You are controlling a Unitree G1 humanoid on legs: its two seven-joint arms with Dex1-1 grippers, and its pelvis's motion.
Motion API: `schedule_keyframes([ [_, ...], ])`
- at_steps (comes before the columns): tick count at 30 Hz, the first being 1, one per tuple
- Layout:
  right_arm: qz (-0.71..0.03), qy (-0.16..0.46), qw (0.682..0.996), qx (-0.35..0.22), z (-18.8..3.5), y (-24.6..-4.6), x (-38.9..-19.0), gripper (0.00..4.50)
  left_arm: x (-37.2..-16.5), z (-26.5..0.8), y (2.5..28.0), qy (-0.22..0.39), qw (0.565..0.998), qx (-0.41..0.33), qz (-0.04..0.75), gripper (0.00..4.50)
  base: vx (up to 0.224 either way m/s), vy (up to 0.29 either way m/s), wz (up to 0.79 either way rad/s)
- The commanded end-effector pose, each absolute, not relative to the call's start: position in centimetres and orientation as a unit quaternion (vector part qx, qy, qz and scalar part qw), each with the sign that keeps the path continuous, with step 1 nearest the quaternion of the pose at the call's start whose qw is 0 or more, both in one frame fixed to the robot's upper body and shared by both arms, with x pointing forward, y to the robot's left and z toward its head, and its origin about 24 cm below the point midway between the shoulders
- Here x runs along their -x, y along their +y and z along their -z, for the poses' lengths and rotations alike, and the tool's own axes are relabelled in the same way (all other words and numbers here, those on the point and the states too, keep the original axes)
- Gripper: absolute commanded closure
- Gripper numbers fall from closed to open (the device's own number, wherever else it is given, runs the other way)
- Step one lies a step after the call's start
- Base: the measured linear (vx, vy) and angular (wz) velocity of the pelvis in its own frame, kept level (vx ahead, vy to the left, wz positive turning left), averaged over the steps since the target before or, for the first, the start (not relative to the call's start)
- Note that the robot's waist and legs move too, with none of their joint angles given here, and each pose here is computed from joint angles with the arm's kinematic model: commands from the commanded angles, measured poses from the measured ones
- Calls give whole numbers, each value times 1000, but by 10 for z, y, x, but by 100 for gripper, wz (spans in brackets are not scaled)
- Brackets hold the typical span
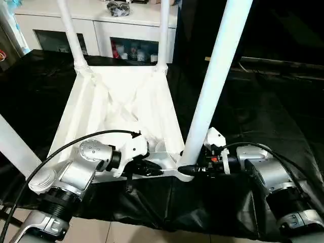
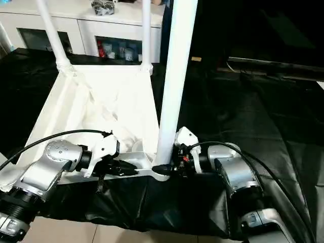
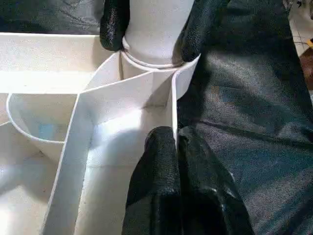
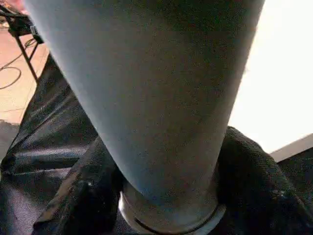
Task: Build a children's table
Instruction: Rotate leg to tighten
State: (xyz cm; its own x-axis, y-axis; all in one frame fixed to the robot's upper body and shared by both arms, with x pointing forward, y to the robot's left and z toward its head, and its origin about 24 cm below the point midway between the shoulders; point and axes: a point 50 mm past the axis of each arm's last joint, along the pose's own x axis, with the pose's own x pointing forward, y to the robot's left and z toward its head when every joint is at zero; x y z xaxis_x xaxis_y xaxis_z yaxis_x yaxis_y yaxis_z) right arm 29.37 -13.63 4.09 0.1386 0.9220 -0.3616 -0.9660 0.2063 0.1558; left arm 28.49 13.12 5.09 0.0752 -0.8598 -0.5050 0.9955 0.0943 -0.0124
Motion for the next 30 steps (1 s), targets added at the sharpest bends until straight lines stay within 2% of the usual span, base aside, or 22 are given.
schedule_keyframes([
  [1,-668,192,718,36,-35,-115,-283,205,-287,-59,109,165,706,-173,667,450,0,0,0],
  [2,-665,191,722,30,-34,-114,-282,205,-288,-59,109,164,710,-173,662,450,0,0,0],
  [4,-633,173,754,31,-33,-110,-288,206,-292,-59,105,160,731,-171,641,450,0,0,0],
  [5,-603,165,780,10,-32,-105,-292,207,-295,-59,101,153,747,-167,626,450,0,0,0],
  [7,-587,163,793,0,-30,-101,-294,207,-297,-59,98,149,756,-164,615,450,0,0,0],
  [8,-546,158,823,0,-26,-94,-299,207,-301,-60,90,143,780,-161,587,450,0,0,0],
  [9,-523,155,838,0,-24,-90,-302,208,-303,-59,86,145,792,-159,571,450,0,0,0],
  [17,-350,166,921,-36,-16,-65,-319,209,-310,-57,56,141,844,-149,495,450,0,0,0],
  [20,-357,150,921,-36,-20,-55,-320,209,-311,-58,47,131,848,-157,490,450,0,0,0],
  [21,-369,137,918,-40,-23,-53,-319,153,-310,-58,46,129,845,-158,494,450,0,0,0],
  [23,-374,130,917,-42,-25,-53,-319,139,-310,-58,47,129,843,-157,497,450,0,0,0],
  [25,-381,125,915,-39,-26,-59,-319,133,-308,-58,49,126,834,-163,512,450,0,0,0],
  [29,-385,123,914,-29,-26,-68,-320,90,-305,-58,54,124,825,-166,526,450,0,0,0],
  [30,-407,123,905,-14,-29,-81,-321,90,-301,-58,61,123,807,-169,552,450,0,0,0],
])
